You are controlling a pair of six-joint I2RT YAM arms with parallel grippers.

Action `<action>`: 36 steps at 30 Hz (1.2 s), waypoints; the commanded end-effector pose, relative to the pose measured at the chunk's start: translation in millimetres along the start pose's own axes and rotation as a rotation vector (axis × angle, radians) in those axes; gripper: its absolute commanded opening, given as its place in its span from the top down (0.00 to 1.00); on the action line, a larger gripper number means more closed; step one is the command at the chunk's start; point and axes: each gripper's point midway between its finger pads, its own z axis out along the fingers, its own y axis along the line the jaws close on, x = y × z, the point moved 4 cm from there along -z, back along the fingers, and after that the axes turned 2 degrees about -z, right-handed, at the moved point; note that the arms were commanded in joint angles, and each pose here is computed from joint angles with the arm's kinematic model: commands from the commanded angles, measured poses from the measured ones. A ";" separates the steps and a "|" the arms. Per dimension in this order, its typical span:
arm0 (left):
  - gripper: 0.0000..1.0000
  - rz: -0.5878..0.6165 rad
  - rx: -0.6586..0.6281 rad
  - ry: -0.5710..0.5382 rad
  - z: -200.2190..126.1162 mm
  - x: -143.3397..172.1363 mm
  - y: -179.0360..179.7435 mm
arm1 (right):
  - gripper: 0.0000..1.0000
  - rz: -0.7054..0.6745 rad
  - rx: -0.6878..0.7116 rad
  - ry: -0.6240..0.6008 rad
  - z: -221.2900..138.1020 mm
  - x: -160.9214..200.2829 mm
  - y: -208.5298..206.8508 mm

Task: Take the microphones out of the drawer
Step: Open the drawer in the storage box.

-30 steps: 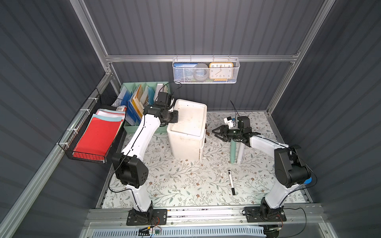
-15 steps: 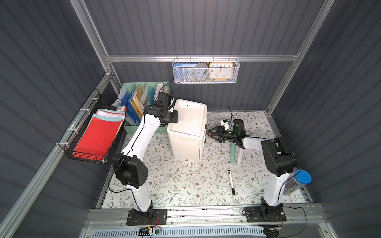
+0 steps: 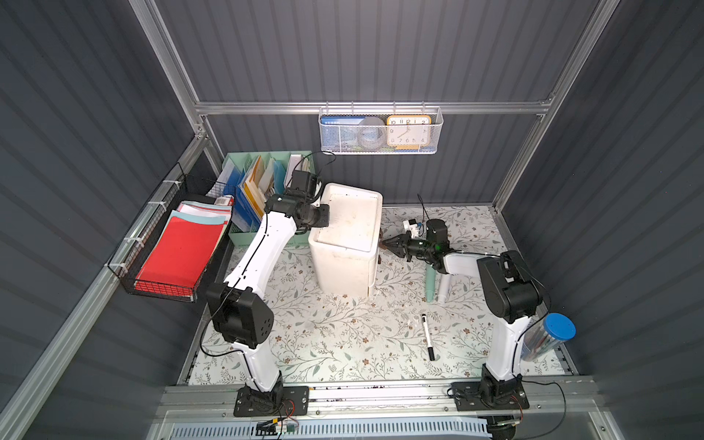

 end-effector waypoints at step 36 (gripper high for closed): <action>1.00 -0.115 0.208 -0.030 1.0 -7.4 -38.6 | 1.00 -0.022 0.186 -0.140 -107.0 4.4 -17.2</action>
